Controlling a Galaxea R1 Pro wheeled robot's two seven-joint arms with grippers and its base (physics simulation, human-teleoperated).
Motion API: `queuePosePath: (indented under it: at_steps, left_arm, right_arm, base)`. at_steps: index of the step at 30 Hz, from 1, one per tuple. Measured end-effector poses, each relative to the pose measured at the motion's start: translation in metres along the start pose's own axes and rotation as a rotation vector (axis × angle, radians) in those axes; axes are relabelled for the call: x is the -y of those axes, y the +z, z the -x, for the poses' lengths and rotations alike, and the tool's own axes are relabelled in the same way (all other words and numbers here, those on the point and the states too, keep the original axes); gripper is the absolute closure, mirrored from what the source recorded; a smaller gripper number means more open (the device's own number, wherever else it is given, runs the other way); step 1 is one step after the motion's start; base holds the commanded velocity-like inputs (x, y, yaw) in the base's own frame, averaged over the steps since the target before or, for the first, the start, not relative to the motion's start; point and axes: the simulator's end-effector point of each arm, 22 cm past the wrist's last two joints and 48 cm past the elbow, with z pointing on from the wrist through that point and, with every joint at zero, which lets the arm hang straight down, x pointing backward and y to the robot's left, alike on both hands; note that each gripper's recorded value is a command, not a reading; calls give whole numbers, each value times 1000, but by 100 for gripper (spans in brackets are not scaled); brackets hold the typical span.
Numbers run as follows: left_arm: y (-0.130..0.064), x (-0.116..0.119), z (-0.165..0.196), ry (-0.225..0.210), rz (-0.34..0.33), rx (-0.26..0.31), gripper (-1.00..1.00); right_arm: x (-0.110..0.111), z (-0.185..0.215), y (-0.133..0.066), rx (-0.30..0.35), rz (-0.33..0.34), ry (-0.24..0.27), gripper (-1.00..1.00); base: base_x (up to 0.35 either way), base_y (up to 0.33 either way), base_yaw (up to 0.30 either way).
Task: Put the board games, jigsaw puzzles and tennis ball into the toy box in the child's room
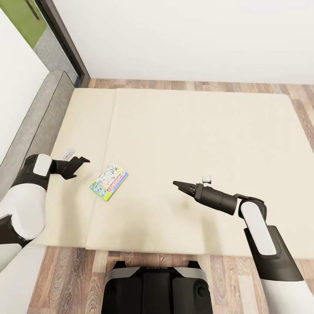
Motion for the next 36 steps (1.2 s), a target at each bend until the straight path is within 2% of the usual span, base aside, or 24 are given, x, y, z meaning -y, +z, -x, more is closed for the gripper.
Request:
queuePosePath:
  at_steps: [5,11,18,36]
  left_arm:
    - [3,18,9,13,-3,8,-100]
    - [6,29,15,64,18,22,-100]
    - [12,30,13,118,45,23,-100]
    - [31,23,8,197,94,36,-100]
  right_arm:
    - [1,0,-1,1,-2,0,-100]
    - [2,2,-1,5,-3,0,-100]
    - [5,2,-1,5,-6,4,-100]
    - [19,1,2,2,-16,23,-100]
  base:
    - [0,0,0]
    - [0,0,0]
    - [0,0,0]
    - [0,0,0]
